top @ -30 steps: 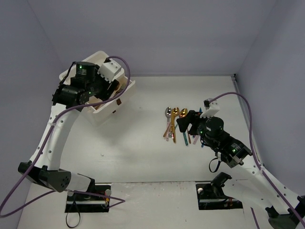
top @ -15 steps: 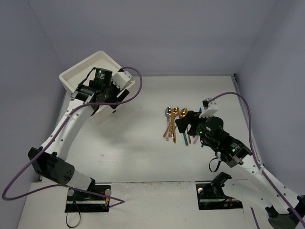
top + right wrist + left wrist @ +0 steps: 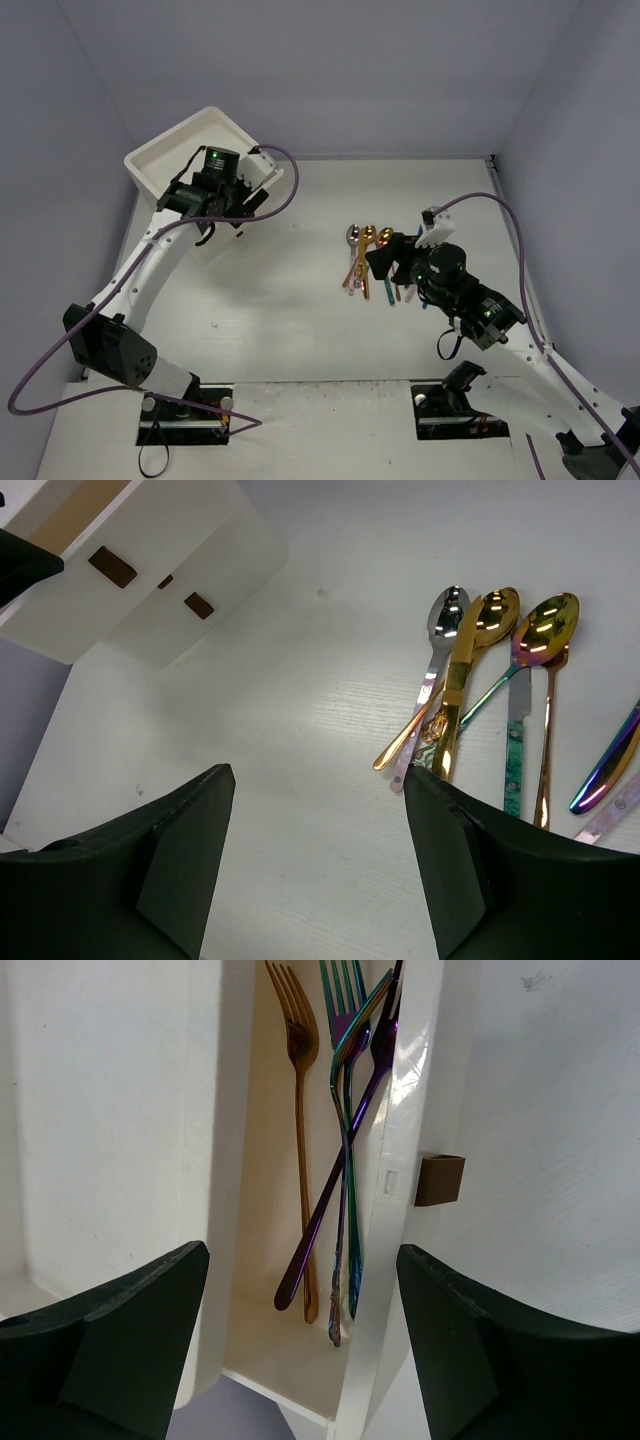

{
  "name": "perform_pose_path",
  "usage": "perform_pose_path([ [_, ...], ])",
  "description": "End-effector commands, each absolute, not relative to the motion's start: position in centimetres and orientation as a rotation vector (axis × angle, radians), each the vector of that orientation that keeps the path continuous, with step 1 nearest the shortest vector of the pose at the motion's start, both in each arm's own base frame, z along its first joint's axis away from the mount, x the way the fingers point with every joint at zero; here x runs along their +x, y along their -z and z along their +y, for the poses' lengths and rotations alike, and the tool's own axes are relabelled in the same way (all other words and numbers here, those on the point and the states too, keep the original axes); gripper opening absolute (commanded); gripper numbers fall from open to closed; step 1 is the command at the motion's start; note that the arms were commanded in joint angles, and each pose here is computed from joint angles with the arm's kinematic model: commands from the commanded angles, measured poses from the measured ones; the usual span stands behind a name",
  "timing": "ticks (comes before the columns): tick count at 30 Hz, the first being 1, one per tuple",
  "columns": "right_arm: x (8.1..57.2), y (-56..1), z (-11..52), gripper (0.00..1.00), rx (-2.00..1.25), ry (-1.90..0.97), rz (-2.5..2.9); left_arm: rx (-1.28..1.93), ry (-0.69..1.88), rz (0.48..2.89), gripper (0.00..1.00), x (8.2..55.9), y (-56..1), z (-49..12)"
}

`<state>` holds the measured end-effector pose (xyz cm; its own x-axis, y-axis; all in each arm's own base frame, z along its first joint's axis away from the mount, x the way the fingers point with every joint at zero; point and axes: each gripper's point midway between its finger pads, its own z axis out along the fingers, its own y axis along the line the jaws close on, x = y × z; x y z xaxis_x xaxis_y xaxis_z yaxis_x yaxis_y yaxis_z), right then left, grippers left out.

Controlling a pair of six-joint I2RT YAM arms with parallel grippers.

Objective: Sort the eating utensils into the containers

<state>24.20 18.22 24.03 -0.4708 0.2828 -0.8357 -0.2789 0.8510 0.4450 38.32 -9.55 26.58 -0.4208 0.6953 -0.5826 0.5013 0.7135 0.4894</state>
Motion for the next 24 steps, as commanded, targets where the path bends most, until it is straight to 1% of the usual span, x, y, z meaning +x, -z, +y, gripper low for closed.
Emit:
perform_pose_path([
  [1,24.8,-25.3,18.7,0.66,0.016,-0.693,1.908,0.863,-0.394,2.017,0.73,40.3,-29.4,-9.0],
  [10,24.8,-25.1,18.7,0.67,0.005,-0.689,1.91,0.854,-0.406,2.048,0.73,41.3,-28.5,-8.6],
  [24,25.1,-24.9,20.2,0.67,-0.084,-0.7,1.943,0.724,-0.433,2.045,0.73,41.8,-30.0,-6.5],
])
